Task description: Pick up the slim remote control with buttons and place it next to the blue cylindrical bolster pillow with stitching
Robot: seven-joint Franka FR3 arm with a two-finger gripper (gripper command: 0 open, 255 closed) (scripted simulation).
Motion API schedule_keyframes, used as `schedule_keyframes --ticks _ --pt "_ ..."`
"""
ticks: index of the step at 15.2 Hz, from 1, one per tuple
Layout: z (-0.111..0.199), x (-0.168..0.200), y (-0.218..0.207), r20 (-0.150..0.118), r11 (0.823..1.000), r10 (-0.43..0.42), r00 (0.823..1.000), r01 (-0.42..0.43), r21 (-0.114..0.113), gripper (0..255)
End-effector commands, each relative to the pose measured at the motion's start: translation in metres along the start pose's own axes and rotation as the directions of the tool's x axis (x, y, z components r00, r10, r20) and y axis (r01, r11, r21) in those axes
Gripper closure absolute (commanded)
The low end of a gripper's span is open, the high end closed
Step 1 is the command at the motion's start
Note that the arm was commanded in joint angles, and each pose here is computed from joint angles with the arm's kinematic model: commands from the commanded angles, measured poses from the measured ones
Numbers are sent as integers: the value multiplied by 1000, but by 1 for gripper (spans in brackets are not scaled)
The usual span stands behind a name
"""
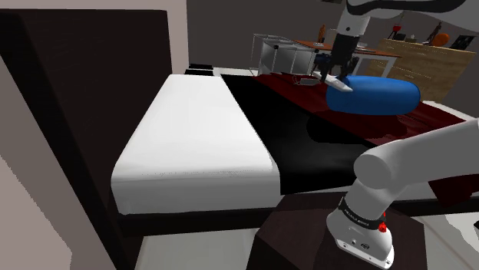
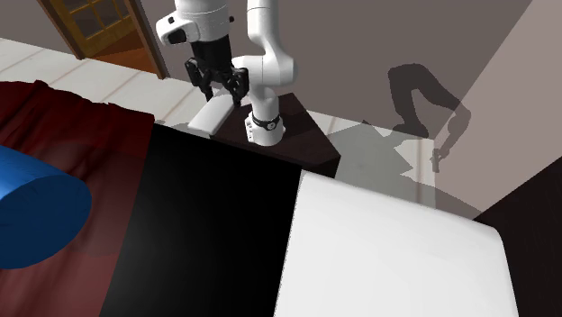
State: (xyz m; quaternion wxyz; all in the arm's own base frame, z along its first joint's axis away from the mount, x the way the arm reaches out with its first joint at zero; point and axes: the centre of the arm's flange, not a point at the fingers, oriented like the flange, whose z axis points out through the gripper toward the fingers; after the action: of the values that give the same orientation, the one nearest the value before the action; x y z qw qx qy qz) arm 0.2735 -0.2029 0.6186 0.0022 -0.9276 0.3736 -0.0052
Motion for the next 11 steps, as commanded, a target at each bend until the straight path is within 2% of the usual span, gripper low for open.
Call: schedule_keyframes --ticks 1,4,11 --pt "-10 -1 0 0 1000 0 1000 0 0 255" --pt "-21 -1 -1 0 1000 0 1000 0 0 255" --pt "-22 38 83 0 1000 0 1000 0 0 255"
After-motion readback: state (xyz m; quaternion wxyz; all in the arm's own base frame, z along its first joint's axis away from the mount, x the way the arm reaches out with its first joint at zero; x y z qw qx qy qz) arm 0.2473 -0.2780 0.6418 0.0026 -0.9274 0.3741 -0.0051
